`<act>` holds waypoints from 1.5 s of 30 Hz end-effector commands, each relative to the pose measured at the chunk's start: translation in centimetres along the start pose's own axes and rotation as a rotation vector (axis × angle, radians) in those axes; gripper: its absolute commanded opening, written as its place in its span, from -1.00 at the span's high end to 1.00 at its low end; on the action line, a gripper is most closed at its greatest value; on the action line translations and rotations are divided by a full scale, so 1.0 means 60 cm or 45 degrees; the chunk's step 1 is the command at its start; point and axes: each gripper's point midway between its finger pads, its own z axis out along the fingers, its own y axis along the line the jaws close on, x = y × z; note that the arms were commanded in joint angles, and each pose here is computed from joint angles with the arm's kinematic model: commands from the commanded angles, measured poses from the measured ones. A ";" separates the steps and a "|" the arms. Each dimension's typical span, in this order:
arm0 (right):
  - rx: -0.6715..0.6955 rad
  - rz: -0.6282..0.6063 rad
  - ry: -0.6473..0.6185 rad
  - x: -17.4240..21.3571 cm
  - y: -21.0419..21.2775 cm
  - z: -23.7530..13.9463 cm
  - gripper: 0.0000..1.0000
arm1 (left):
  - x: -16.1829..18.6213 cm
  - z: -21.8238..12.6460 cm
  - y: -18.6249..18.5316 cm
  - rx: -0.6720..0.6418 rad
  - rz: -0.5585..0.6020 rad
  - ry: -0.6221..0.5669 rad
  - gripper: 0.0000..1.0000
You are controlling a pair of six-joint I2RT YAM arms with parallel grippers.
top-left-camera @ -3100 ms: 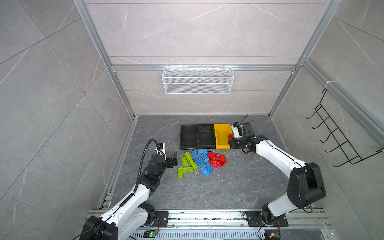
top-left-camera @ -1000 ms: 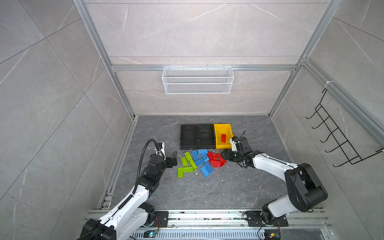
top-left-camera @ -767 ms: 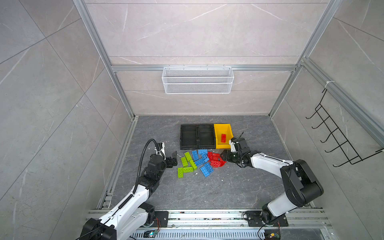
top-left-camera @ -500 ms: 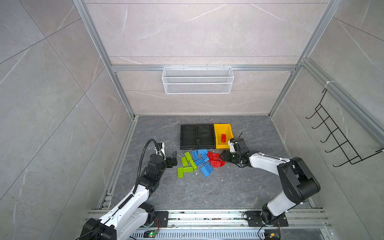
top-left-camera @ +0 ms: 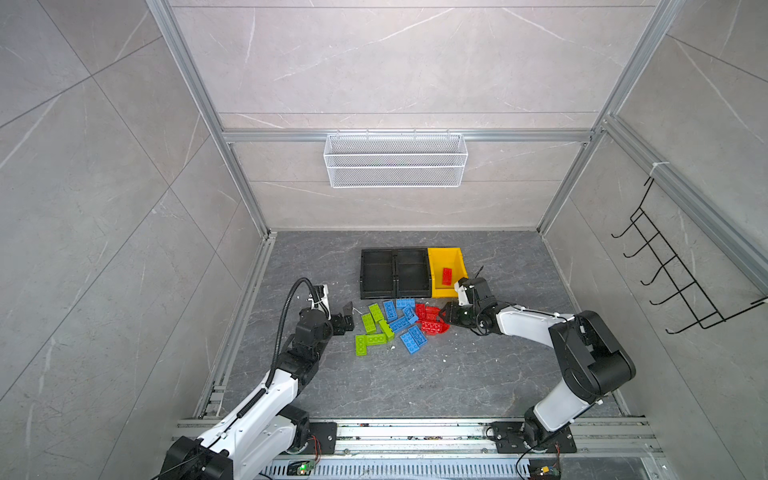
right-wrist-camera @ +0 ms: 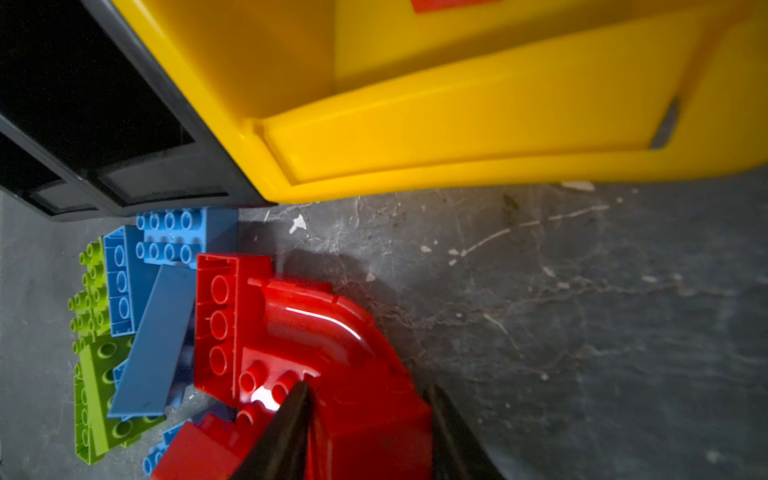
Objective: Sort the legos into containers by color
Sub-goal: 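Lift the red brick into the yellow bin and open the right gripper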
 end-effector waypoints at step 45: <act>0.218 -0.308 -0.257 -0.319 0.038 0.009 0.34 | -0.021 -0.005 -0.001 0.002 -0.001 -0.064 -0.99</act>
